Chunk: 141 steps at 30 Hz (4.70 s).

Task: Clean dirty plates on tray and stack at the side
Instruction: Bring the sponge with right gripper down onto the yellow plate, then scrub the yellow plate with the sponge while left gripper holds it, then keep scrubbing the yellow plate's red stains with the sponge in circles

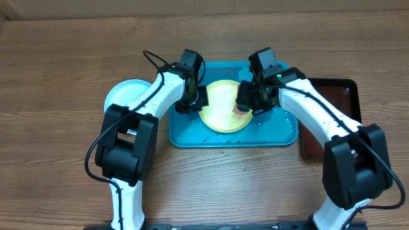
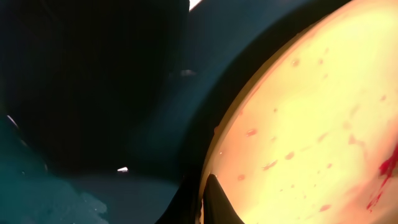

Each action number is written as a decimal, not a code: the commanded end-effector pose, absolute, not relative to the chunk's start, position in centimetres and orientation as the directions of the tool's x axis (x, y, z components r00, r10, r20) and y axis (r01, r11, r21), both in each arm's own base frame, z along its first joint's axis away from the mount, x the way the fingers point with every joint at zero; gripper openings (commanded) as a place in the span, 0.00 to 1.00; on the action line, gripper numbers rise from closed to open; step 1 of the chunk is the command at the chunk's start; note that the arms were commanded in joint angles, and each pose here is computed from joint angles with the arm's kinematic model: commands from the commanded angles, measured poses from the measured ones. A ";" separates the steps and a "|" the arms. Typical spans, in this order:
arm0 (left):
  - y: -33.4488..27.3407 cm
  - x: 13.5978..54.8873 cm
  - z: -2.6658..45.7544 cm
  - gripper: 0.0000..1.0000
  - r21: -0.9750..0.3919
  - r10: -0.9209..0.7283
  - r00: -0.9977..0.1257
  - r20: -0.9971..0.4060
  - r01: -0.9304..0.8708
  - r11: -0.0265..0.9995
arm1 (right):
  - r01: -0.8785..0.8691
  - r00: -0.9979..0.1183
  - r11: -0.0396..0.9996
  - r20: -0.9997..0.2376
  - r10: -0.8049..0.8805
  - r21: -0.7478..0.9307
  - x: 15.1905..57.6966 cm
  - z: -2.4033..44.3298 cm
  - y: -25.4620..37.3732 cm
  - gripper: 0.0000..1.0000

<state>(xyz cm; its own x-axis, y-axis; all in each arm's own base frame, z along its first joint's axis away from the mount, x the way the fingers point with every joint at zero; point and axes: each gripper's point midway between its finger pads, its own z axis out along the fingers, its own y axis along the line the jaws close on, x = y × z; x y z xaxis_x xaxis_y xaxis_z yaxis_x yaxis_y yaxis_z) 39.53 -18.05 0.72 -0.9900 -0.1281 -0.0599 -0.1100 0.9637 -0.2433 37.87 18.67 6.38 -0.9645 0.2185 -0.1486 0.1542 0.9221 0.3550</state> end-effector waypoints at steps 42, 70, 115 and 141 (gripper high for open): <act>-16.6 39.2 -1.0 0.04 -0.194 -0.063 -0.997 -0.048 -0.053 0.979 | 0.182 -0.969 0.964 -0.131 0.209 0.193 41.8 2.3 17.7 0.04; -16.5 39.2 -1.0 0.04 -0.194 -0.057 -0.997 -0.047 -0.047 0.980 | 0.151 -0.974 0.973 0.191 0.118 0.172 34.9 0.8 19.6 0.04; -16.3 38.9 -1.1 0.04 -0.184 -0.057 -0.998 -0.035 -0.049 0.982 | 0.148 -0.983 0.980 0.128 0.132 0.130 37.2 0.1 19.2 0.04; -16.3 38.9 -1.1 0.04 -0.181 -0.057 -0.998 -0.037 -0.050 0.982 | 0.110 -0.963 0.984 -0.261 0.070 -0.143 43.3 3.1 18.4 0.04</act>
